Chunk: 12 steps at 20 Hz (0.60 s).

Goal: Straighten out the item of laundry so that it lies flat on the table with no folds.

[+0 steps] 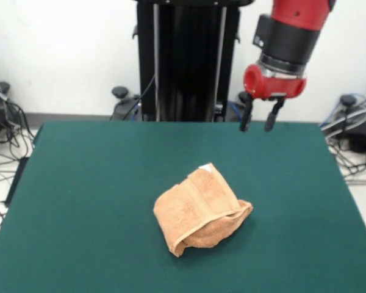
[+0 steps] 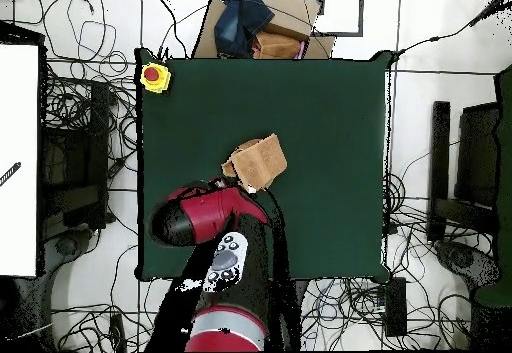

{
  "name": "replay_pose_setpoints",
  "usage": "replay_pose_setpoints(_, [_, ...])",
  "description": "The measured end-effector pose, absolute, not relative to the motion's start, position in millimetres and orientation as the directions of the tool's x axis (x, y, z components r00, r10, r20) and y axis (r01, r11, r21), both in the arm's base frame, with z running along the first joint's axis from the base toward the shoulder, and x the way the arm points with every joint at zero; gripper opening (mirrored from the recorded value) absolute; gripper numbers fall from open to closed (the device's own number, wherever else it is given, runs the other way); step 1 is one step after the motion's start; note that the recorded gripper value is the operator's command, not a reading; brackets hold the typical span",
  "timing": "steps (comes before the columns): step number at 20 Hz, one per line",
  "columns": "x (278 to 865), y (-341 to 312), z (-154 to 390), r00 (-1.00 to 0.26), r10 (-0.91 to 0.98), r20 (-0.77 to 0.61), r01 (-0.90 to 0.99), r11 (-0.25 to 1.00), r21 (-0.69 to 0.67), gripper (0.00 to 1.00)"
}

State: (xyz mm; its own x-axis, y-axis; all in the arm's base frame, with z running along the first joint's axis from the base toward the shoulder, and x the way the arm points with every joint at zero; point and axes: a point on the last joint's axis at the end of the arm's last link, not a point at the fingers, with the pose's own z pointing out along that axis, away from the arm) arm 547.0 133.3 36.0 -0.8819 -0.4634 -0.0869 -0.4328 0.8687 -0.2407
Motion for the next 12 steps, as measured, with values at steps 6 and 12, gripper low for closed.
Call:
replay_pose_setpoints(6, [550.7, 107.0, 29.3, -0.878, -0.467, -0.105, -0.414, 0.851, -0.324, 1.00])
replay_pose_setpoints(12, [553.2, 98.6, 34.4, -0.859, -0.484, -0.166, -0.382, 0.824, -0.419, 1.00])
